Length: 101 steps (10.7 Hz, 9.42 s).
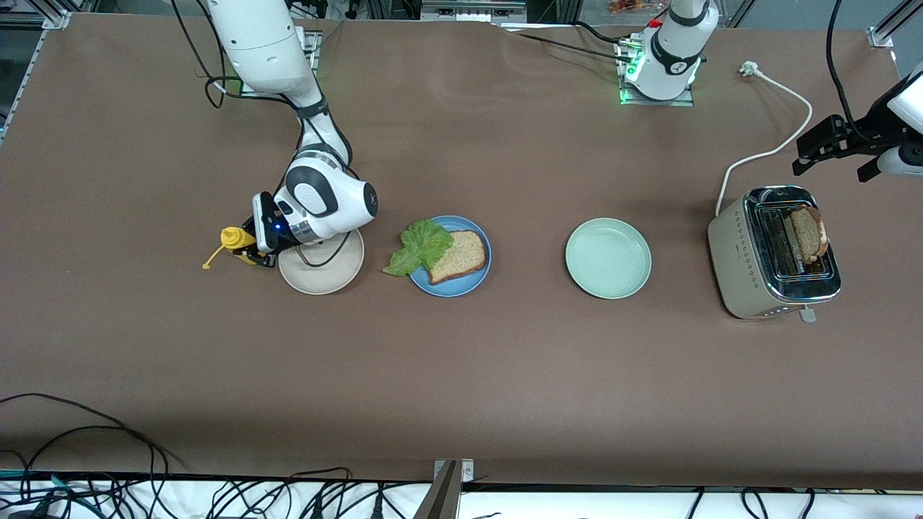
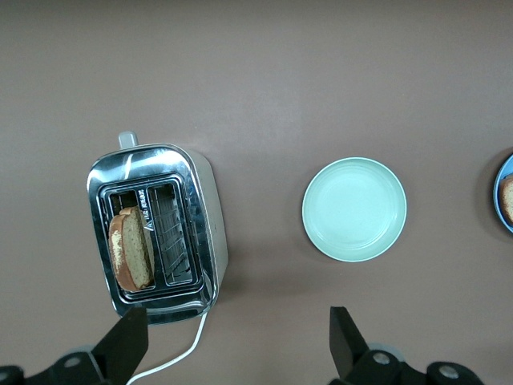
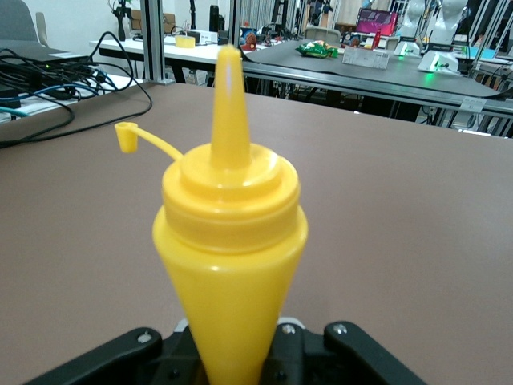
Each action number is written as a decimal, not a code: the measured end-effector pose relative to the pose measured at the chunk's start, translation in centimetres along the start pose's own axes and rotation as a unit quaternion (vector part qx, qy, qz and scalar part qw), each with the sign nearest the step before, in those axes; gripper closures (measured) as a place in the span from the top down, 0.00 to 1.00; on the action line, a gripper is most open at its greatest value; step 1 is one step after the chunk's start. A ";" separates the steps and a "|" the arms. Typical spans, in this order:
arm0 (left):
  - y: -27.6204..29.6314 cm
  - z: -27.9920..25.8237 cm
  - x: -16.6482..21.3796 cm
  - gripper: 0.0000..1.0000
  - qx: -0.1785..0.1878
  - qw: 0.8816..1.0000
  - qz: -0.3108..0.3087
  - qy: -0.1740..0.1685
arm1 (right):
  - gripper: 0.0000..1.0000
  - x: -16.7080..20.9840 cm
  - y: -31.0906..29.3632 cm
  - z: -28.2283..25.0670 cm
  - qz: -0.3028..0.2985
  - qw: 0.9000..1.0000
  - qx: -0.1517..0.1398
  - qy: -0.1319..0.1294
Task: Make sandwich in blue plate with both arms
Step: 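Open the right gripper and lift it off the yellow bottle, then withdraw the right gripper to rest while the left gripper reaches into the toaster, then grasp the bread slice in the toaster and lift it out, then carry the bread slice with the left gripper over the blue plate, then lower the bread slice onto the lettuce and open the left gripper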
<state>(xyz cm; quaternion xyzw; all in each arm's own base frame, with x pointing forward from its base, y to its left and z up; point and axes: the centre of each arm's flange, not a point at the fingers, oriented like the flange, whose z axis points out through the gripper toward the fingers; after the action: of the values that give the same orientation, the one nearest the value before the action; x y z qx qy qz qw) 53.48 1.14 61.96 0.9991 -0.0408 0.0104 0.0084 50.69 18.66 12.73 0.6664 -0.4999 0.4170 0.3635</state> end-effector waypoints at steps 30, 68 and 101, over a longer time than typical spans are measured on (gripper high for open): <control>-7.0 7.6 -0.6 1.00 0.019 0.998 -0.053 -0.005 | 1.00 20.9 -5.0 -17.5 -0.337 0.909 0.015 -0.246; 23.2 14.7 0.0 0.08 -0.006 0.999 -0.026 -0.040 | 1.00 53.8 7.0 8.2 -0.484 0.669 0.352 -0.440; 44.7 30.4 3.3 0.54 -0.196 0.962 -0.176 -0.073 | 1.00 55.6 8.1 9.9 -0.467 0.683 0.346 -0.442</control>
<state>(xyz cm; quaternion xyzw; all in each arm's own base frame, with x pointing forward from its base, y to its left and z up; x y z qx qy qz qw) 53.70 -44.17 32.36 0.9673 0.1336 -0.0724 0.2033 53.25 -12.38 60.48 0.9988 -0.0471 -0.0062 -0.0088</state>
